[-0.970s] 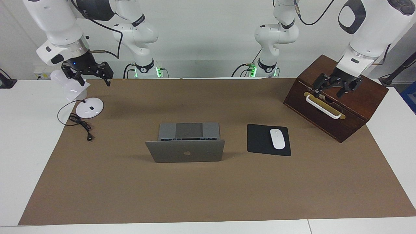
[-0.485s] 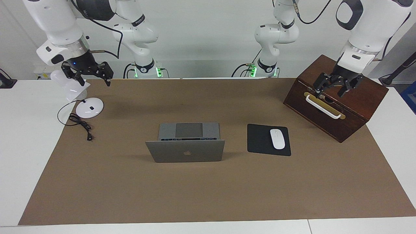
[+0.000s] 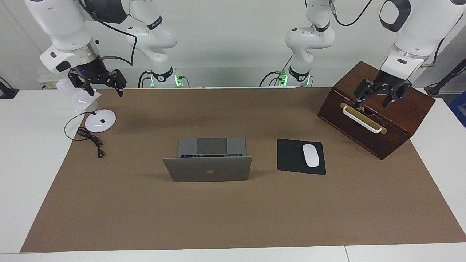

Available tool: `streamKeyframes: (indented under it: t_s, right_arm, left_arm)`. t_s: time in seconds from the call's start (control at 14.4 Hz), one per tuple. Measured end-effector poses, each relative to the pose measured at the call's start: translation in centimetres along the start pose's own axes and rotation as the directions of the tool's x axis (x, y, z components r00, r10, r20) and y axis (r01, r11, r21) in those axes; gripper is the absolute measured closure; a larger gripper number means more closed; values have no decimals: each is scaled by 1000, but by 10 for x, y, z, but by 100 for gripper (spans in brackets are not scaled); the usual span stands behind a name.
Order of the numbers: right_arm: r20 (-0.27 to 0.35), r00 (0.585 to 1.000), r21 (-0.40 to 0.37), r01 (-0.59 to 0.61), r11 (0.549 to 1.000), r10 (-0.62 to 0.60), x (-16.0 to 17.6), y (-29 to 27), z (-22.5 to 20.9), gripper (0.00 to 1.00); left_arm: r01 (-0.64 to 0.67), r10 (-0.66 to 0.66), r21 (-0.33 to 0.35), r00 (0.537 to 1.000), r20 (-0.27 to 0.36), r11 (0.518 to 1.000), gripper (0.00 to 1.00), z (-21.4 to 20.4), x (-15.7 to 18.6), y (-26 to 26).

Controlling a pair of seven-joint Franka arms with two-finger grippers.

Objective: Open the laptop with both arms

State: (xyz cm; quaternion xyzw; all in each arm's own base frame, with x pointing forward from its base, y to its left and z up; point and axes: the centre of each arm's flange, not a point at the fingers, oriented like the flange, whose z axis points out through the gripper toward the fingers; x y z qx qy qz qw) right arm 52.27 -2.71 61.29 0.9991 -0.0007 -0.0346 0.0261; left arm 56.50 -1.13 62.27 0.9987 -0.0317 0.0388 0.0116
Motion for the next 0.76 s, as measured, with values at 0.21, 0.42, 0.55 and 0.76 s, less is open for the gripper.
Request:
streamKeyframes:
  t_s: [0.21, 0.42, 0.55, 0.76]
  right_arm:
    - [0, 1000, 1, -5, 1000, 5, 0, 3, 0, 0]
    - [1, 1000, 1, -7, 1000, 7, 0, 4, 0, 0]
    - [1, 1000, 1, -7, 1000, 7, 0, 4, 0, 0]
    - [1, 1000, 1, -7, 1000, 7, 0, 4, 0, 0]
  left_arm:
    - [-1, 1, 0, 1000, 4, 1000, 0, 0, 0, 0]
    - [-1, 1, 0, 1000, 7, 1000, 0, 0, -1, -1]
    - [2, -2, 0, 1000, 11, 1000, 0, 0, -2, -2]
    - [3, -3, 0, 1000, 14, 1000, 0, -1, -3, -4]
